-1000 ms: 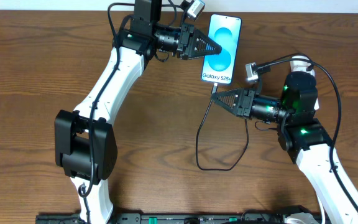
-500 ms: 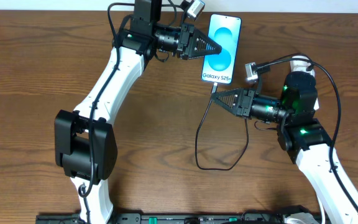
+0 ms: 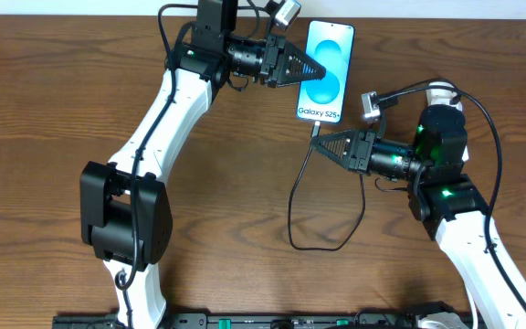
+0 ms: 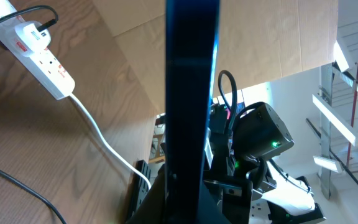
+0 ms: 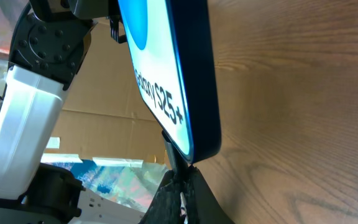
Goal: Plug charger to phone and switch on socket
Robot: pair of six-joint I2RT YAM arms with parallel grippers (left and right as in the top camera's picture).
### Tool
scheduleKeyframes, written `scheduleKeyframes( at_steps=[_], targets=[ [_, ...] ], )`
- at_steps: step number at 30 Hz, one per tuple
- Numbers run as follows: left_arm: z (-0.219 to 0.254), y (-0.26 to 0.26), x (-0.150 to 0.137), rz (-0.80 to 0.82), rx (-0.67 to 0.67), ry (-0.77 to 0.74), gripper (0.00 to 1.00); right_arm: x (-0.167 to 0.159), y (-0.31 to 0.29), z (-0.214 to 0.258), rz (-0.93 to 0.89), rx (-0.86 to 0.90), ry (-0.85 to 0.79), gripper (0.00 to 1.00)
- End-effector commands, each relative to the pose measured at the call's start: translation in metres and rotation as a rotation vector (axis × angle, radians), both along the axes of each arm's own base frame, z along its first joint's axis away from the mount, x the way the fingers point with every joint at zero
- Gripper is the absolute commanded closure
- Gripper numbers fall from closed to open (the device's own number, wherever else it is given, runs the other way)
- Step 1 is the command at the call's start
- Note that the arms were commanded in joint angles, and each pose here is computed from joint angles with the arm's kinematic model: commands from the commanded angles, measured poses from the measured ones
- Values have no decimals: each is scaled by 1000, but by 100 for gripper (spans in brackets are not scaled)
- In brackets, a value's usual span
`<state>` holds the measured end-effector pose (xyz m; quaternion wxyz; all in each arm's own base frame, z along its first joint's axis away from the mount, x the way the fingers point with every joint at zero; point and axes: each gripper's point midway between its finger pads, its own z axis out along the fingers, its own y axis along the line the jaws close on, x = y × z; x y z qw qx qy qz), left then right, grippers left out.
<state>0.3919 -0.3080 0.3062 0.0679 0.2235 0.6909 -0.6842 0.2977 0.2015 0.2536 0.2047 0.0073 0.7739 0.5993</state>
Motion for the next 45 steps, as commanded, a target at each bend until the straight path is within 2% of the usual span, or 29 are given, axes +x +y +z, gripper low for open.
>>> scheduleKeyframes(
  at_steps=[1,34,45],
  targets=[
    [25,1,-20,-65,-43,-48,93,10,-7,-3,-51,-15,-2,99],
    [21,-1,-14,-33,-33,-76,93,7,-14,-3,-61,-84,-17,98],
    [13,-3,-2,39,-2,-142,93,-22,-5,6,72,-223,-64,99]
  ],
)
